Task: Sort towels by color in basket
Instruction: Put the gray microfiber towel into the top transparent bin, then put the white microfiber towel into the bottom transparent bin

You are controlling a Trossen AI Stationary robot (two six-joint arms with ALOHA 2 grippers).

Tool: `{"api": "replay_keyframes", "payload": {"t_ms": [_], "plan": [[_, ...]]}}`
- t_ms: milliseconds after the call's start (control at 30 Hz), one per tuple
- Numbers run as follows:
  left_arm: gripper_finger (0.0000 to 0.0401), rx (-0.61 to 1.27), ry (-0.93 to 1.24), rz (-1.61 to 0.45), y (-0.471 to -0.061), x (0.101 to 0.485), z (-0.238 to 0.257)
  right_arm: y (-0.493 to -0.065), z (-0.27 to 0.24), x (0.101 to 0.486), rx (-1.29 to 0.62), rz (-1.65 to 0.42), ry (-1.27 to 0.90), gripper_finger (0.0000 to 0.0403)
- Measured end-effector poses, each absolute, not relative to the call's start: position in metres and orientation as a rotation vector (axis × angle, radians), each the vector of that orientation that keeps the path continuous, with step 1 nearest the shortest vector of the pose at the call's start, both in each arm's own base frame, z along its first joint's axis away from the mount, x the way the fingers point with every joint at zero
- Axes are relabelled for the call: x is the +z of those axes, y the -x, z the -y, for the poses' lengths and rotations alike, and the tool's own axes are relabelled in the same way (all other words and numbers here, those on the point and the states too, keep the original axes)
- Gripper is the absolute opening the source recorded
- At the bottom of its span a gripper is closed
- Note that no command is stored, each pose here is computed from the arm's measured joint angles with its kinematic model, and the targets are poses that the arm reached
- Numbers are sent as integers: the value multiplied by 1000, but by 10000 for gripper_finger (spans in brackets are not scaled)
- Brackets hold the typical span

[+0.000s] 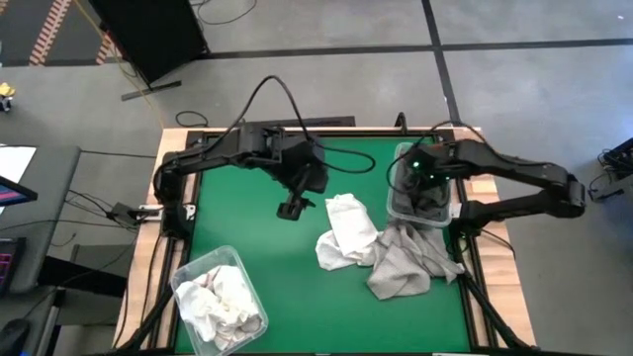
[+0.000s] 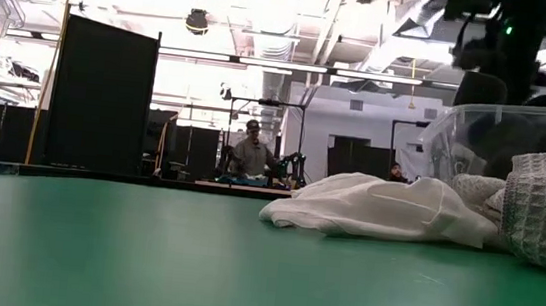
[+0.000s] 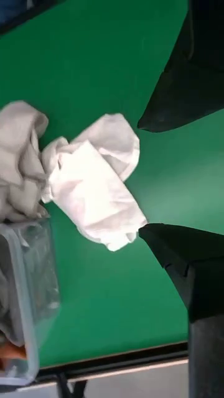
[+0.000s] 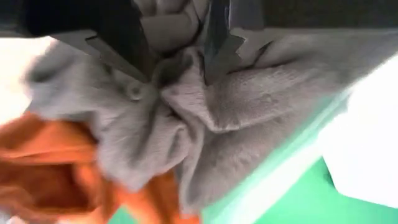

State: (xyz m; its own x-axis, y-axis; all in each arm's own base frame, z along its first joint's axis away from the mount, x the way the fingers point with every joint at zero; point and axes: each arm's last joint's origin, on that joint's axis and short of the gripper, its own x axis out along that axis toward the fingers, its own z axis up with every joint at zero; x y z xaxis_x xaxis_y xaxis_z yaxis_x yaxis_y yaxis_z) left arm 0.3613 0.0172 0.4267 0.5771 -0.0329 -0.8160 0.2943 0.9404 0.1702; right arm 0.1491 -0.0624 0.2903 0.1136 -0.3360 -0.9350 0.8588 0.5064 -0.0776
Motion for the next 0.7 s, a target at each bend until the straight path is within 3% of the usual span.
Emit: {"api": "replay_keyframes", "payload": {"t_ms": [300, 700], "plan": [[241, -197, -313, -965, -360, 426, -6, -136, 44, 345, -884, -917, -533, 175], [241, -244, -304, -1141, -367, 382, -1, -168, -20, 372, -348, -670, -374, 175]]}}
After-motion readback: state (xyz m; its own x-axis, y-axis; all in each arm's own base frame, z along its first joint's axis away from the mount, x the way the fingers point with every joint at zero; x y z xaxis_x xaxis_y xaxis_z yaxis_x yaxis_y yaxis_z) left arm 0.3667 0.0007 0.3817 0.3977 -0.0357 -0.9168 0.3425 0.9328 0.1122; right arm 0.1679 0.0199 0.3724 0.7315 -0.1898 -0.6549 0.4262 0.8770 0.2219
